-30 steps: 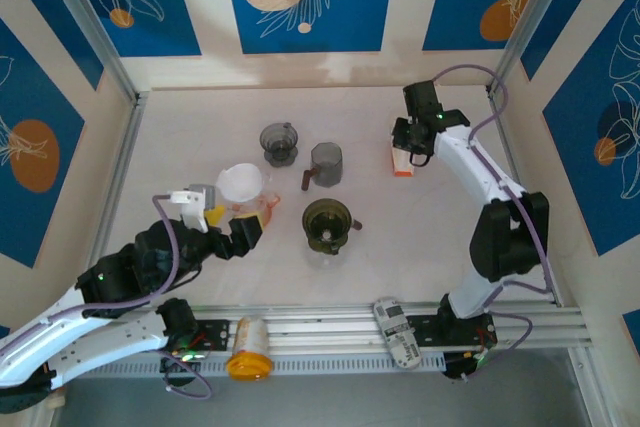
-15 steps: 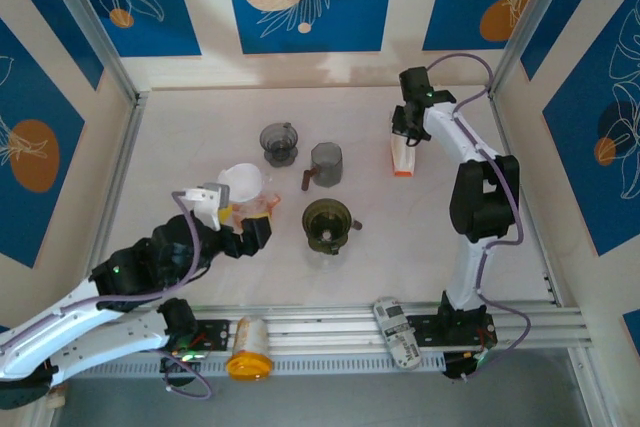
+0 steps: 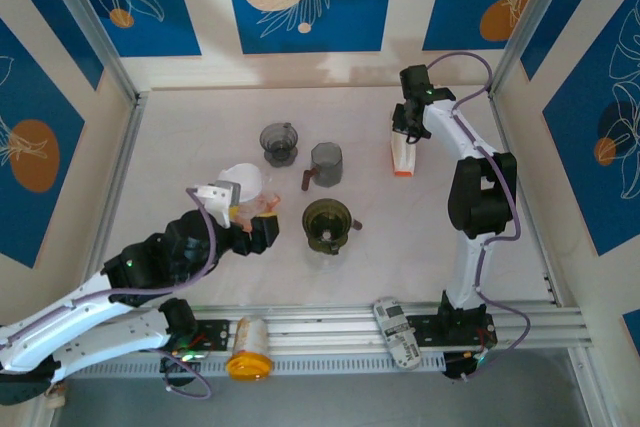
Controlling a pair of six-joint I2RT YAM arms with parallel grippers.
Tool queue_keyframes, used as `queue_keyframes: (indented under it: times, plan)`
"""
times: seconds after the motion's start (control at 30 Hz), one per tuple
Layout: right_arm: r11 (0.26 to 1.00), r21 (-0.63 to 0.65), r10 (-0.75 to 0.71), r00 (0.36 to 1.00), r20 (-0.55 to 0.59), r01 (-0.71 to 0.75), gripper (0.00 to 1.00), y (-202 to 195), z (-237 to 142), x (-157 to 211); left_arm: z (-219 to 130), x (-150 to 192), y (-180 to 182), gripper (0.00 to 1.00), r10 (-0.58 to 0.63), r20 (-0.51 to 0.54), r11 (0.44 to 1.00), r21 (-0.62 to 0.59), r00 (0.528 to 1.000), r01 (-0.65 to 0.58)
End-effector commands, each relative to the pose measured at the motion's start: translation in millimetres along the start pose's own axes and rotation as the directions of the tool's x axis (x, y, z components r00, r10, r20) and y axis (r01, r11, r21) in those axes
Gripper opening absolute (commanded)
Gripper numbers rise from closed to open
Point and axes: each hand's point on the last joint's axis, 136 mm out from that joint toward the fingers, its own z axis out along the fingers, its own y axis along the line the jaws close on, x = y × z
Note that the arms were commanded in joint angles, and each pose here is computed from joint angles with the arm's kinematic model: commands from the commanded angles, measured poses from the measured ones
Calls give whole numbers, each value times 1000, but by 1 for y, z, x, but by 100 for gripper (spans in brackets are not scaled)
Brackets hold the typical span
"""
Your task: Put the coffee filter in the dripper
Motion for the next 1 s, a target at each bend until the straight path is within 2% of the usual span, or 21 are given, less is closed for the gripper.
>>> queue_keyframes:
  times: [0.0,0.27,0.5,0.63,0.73,0.97]
  plan:
    - [999,-30,-11,1000,10,11,20,8,-1,-5,-2,-10,-5,100,9,31,1000,14,999,-9]
    - [1000,-19,-16,1000,-4,16,17,7,4,-2,-3,-9,-2,100,9,31,1000,3,999,-9]
    - [999,-26,-35,999,-2,35,10,12,3,-2,-4,-8,0,100,9,31,1000,-1,999,-9]
    - [999,-22,-43,999,0,43,13,14,2,-1,-4,-8,0,100,8,31,1000,-2,999,-8]
    - [999,-22,-44,999,1,44,18,15,3,0,-4,-7,0,100,7,31,1000,-1,1000,-7]
    - [999,-18,-47,999,-3,47,16,16,6,0,-5,-6,2,100,7,28,1000,-6,1000,-7]
